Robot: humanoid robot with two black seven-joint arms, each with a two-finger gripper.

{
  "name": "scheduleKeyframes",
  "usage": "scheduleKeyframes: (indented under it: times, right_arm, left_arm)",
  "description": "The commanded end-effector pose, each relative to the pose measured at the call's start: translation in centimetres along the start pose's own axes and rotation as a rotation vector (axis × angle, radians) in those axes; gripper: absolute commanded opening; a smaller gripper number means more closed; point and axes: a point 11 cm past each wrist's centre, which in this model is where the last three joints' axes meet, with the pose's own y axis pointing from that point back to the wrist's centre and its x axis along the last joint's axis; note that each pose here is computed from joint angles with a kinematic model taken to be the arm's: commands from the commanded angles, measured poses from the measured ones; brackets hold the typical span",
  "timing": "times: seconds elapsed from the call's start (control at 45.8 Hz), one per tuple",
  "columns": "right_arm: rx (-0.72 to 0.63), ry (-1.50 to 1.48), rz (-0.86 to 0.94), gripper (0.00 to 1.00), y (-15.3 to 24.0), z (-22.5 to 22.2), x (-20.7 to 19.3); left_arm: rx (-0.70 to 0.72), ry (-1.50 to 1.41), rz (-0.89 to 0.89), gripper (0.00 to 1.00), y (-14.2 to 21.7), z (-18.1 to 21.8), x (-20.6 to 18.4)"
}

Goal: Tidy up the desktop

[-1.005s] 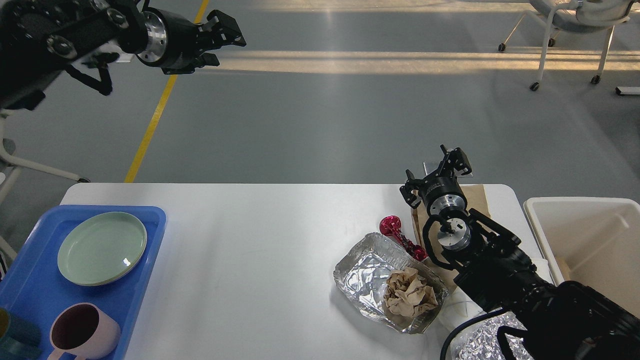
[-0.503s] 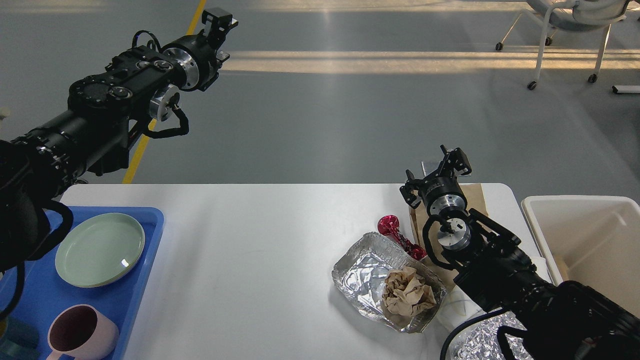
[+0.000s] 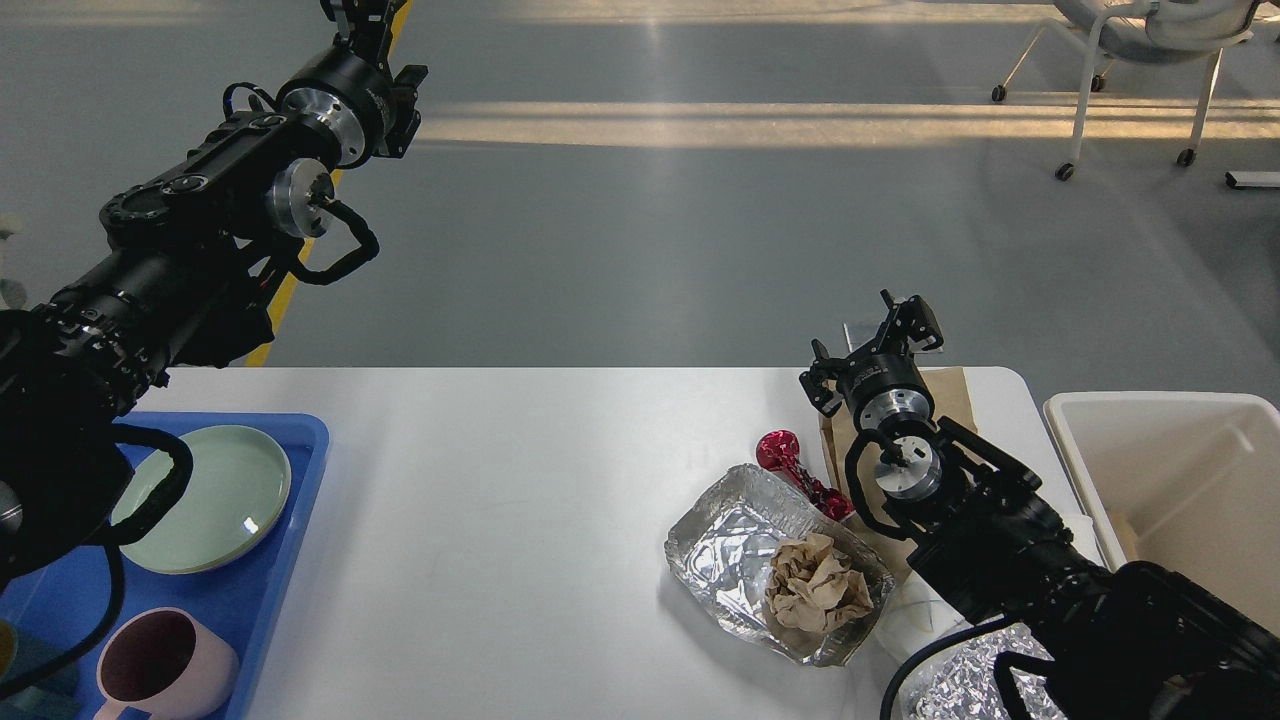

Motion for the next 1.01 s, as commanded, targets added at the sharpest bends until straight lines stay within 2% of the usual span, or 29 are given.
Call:
scheduleKeyframes:
  times: [0.0,0.262,0.35,0.677,0.743,0.983]
  right_arm:
    - [0.001,0.001,0.001,1.0,0.0,-0.1,0.1]
    - [0.0,-0.002,-0.001,1.0,0.0,0.0,0.0]
    - [0.0,-0.001,0.0,1.0,0.0,0.0,0.0]
    - [0.001,0.0,0.0,1.0,0.0,0.0,0.0]
    - [0.002,0.0,0.001,1.0,0.0,-0.1,0.1]
    - [0.0,0.0,0.0,1.0,0.0,0.0,0.0]
  left_arm:
    - [-0.042,0.007,0.004,0.71,0.1,-0.2,0.2]
    - [-0.045,-0.008,0.0,0.75,0.2,-0.3,0.2]
    - [-0.032,-0.019,0.002,0.86,0.4,-1.5,0.6]
    - [-0.017,-0.094,-0.027,0.86,0.6,-2.7,0.1]
    - [-0.022,-0.07,-0.029,0.92,0.6,-3.0,0.0]
    - [-0.005,-0.08,-0.015,0.96,0.9,-4.0,0.6]
